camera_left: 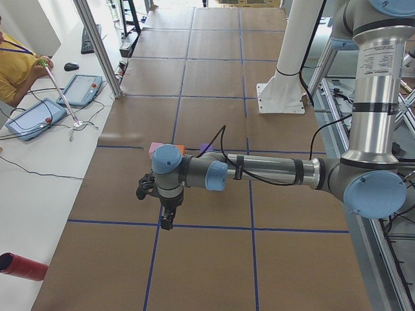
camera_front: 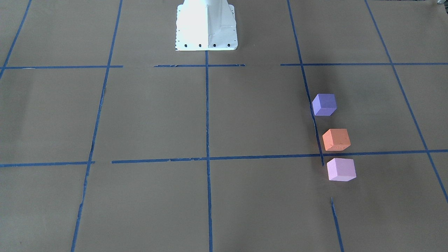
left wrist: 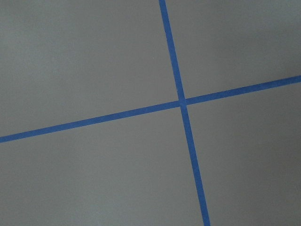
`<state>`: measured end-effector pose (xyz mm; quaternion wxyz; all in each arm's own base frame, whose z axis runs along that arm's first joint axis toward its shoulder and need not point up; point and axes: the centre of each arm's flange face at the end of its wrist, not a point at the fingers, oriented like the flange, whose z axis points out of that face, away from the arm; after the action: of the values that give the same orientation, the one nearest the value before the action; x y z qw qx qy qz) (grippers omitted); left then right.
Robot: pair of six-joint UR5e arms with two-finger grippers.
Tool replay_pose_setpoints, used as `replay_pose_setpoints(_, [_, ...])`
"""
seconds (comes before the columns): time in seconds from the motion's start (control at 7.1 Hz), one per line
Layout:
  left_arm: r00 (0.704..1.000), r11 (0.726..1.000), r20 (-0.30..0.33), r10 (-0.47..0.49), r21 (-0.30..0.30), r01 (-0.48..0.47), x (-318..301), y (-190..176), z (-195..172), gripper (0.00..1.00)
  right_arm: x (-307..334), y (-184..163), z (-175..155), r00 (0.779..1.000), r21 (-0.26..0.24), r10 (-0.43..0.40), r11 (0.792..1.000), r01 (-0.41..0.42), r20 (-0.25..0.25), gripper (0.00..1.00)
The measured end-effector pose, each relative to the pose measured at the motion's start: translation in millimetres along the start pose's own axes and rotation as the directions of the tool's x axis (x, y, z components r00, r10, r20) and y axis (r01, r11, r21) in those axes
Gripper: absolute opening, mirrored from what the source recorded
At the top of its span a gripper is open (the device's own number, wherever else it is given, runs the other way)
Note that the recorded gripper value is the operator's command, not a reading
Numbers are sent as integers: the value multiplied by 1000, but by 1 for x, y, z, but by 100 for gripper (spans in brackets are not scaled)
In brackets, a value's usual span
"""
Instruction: Arrange blocks in a line
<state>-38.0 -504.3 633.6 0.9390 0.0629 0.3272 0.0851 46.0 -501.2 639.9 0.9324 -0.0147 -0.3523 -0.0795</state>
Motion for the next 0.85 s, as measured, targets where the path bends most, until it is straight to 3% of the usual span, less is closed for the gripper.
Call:
replay_pose_setpoints(0.42, [1000,1000,-2,-15,-12,15,-4,5,6,100,0,0,0,1000,1,0,1000,0,0,100])
replay_pose_setpoints(0.85, [997,1000,-70,-19,-12,18,1,7,6,100,0,0,0,1000,0,0,1000,0,0,100])
